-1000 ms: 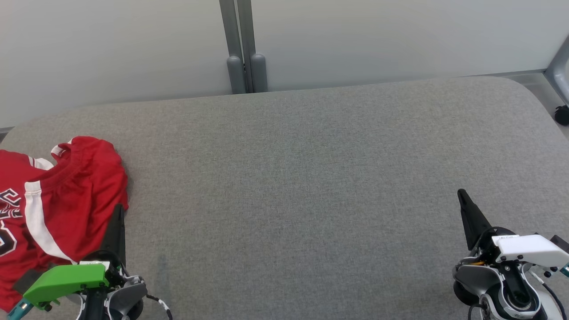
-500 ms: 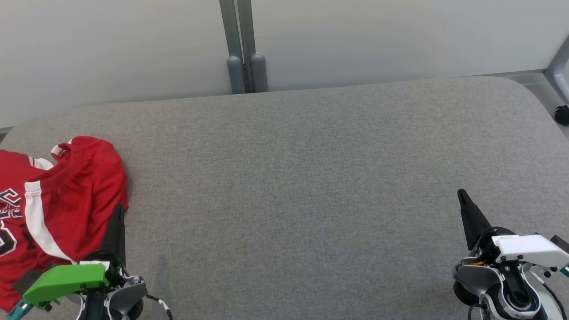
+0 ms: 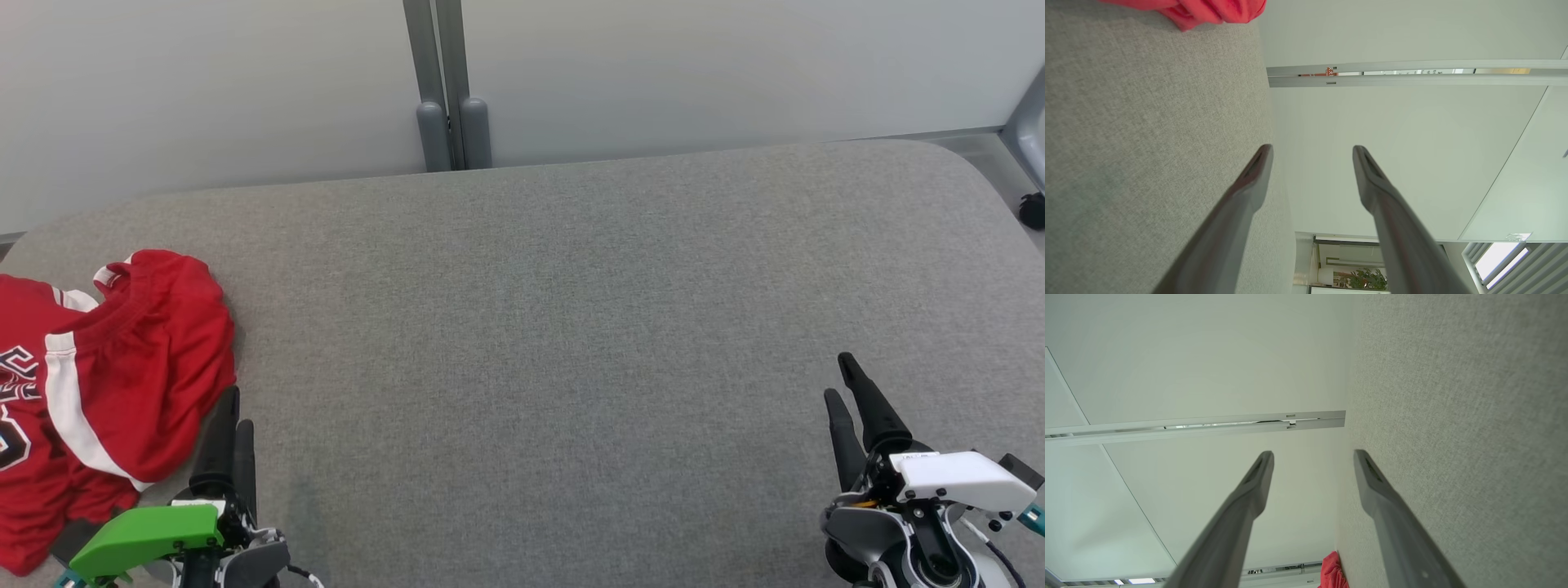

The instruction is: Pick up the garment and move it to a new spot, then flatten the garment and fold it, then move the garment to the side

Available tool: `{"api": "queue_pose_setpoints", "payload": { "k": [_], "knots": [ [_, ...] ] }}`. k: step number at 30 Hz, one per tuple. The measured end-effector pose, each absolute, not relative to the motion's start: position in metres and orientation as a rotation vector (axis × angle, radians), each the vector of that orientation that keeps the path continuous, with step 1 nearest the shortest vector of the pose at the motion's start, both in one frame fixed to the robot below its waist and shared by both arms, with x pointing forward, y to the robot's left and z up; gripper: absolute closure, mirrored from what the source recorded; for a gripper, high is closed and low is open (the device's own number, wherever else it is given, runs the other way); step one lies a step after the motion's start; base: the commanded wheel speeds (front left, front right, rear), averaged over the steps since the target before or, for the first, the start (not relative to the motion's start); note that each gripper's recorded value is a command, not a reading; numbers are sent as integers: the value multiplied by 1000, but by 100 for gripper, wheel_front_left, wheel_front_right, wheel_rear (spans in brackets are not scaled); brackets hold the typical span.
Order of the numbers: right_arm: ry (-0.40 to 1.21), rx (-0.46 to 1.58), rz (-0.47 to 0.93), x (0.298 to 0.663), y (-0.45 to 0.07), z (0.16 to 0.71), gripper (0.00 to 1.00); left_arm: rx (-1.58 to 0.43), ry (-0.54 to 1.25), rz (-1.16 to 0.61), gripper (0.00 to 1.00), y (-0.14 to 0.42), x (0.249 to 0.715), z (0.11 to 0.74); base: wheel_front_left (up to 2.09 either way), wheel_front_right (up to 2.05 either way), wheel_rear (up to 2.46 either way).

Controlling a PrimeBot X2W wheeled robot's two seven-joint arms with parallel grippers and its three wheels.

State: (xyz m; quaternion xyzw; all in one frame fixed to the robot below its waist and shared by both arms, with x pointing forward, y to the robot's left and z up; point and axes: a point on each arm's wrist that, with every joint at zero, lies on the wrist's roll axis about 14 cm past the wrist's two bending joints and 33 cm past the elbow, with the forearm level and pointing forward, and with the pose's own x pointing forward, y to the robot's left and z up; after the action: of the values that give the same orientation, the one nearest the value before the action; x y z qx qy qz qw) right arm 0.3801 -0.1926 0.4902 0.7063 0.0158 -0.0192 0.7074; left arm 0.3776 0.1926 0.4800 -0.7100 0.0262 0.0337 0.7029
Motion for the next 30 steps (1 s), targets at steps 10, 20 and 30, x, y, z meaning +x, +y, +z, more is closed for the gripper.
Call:
{"api": "queue_pose_setpoints", "payload": {
  "k": [10, 20, 30],
  "knots": [
    [3, 1509, -8, 384, -188, 504, 0, -1489, 33, 69, 0, 191, 380, 487, 0, 0, 0],
    [-25, 1340, 15, 385, -185, 515, 0, -1266, 4, 43, 0, 190, 384, 499, 0, 0, 0],
    [-55, 1117, 45, 387, -181, 526, 0, -961, 26, 19, 0, 178, 385, 502, 0, 0, 0]
  ]
}}
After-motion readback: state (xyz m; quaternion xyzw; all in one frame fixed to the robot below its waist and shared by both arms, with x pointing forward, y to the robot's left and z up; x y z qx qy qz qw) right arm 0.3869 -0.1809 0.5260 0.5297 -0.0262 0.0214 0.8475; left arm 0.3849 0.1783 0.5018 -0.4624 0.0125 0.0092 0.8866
